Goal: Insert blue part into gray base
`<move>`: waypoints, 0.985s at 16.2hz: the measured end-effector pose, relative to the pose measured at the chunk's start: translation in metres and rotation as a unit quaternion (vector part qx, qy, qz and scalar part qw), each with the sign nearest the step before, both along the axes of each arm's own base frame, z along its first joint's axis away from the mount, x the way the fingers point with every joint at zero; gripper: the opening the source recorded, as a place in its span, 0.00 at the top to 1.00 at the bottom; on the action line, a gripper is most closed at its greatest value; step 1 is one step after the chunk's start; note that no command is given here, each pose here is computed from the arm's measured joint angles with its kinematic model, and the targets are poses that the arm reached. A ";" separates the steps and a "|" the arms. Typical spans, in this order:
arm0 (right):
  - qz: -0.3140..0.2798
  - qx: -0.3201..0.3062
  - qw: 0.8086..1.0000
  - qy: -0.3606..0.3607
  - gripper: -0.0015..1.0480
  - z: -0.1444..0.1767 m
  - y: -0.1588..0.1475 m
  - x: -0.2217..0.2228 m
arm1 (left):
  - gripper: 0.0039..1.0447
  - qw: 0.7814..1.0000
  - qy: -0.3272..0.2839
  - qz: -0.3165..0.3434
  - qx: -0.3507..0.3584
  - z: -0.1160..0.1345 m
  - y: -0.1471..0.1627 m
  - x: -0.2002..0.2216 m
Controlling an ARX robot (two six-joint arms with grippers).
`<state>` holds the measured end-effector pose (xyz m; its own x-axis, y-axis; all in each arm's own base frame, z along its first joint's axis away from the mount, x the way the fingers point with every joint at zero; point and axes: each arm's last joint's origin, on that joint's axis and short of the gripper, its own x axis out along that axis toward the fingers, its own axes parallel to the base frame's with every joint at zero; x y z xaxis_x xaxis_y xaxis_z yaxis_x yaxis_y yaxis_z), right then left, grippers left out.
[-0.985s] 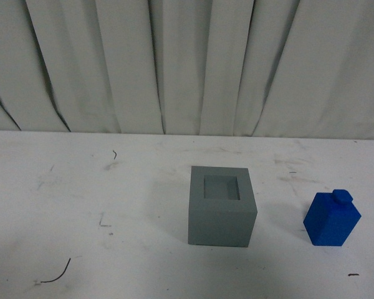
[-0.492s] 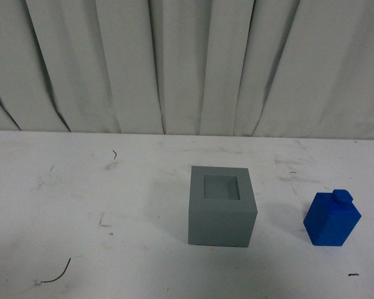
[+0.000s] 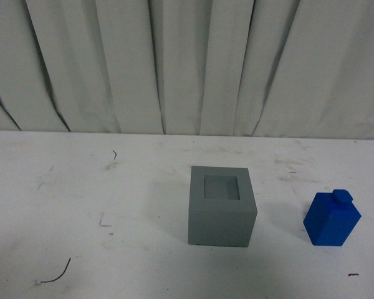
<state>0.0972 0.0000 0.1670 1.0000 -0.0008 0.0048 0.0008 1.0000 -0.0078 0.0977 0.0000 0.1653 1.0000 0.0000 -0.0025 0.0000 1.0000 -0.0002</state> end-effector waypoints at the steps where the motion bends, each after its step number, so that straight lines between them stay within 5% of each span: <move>1: 0.000 0.000 1.000 0.000 0.06 0.000 0.000 0.000 | 0.06 1.000 0.000 0.000 0.000 0.000 0.000 0.000; 10: 0.009 -0.001 1.000 -0.023 0.06 0.007 -0.002 0.004 | 0.06 1.000 0.000 0.000 0.000 0.000 0.000 0.000; 13: -0.023 -0.011 0.996 -0.083 0.06 0.049 -0.028 0.042 | 0.06 1.000 0.000 0.000 0.000 0.000 0.000 0.000; 16: -0.026 -0.023 0.992 -0.125 0.06 0.092 -0.056 0.129 | 0.06 1.000 0.000 0.000 0.000 0.000 0.000 0.000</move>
